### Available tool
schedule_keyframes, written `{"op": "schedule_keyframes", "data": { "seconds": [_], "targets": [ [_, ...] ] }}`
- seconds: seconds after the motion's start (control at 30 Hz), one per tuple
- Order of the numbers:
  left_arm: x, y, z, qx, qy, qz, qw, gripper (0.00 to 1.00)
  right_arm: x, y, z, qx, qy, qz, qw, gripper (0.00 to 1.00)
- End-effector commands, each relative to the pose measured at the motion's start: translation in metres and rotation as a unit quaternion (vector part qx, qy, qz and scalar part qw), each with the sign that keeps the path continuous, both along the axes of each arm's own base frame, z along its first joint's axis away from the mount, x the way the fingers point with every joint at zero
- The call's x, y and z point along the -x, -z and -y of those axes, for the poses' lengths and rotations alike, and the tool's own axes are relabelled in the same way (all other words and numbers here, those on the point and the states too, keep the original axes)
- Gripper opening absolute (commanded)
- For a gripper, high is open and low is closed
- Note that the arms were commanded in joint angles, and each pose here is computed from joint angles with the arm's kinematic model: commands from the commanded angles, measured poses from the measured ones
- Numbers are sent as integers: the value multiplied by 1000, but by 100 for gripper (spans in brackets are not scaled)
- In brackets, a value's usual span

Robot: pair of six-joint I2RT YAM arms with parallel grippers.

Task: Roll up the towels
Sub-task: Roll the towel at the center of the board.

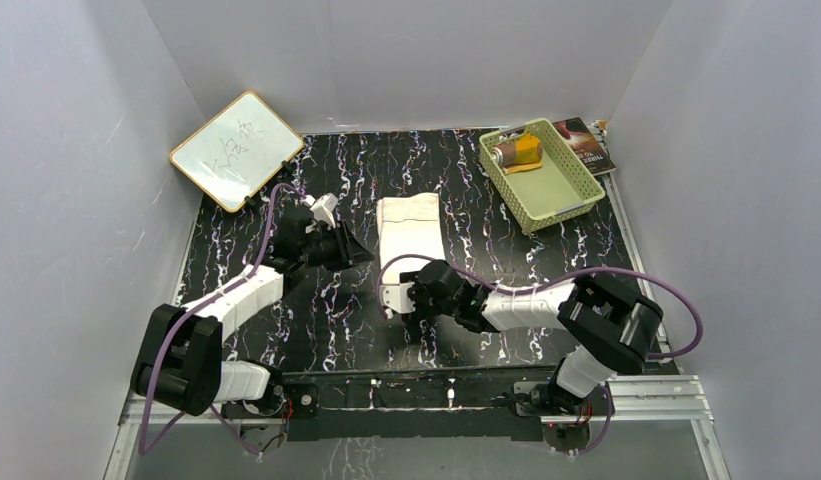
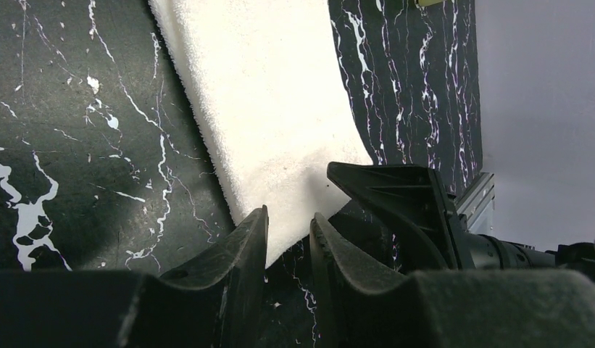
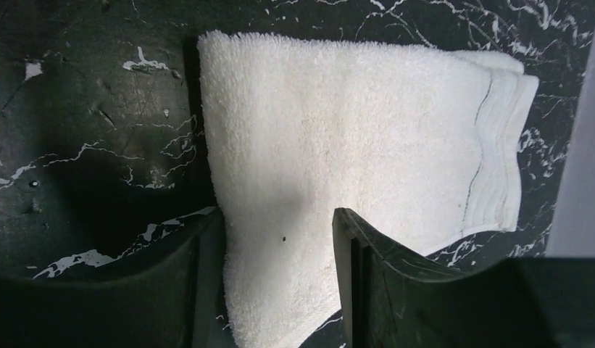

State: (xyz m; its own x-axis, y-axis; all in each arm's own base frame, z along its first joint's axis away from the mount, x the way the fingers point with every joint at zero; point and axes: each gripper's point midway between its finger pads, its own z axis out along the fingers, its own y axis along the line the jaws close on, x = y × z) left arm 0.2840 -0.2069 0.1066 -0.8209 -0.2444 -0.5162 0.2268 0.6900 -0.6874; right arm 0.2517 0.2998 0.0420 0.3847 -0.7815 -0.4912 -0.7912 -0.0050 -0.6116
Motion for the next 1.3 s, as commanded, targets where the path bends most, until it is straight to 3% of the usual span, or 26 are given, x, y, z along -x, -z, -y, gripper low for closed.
{"op": "schedule_keyframes", "data": {
  "seconds": [0.0,0.13,0.27,0.37,0.53,0.77,0.9,1.0,1.07,1.27],
  "targets": [
    [0,-5,2,13,11,1,1000,26,-4,5,-5,-4,-2,-33,999,46],
    [1,-7,2,13,14,0,1000,26,-2,10,-7,3,-1,-61,998,29],
    [1,-10,-4,5,15,-2,1000,26,9,-3,-21,-25,-15,-120,992,21],
    [-1,-17,-11,6,17,-4,1000,26,18,-16,-29,-44,-17,-190,981,0],
    [0,-26,-19,8,23,-6,1000,26,30,-22,-33,-69,21,-355,932,0],
    [5,-37,-18,14,35,-4,999,26,39,-27,-43,-94,67,-453,884,0],
    [10,-37,-16,20,43,-9,999,26,40,-29,-48,-88,89,-533,837,0],
    [13,-35,-15,23,49,-13,998,25,41,-33,-48,-83,85,-615,780,0],
    [14,-34,-15,26,51,-16,998,25,44,-33,-48,-79,66,-645,758,0],
    [18,-39,-13,33,58,-16,998,21,44,-26,-52,-85,44,-664,741,0]
  ]
}}
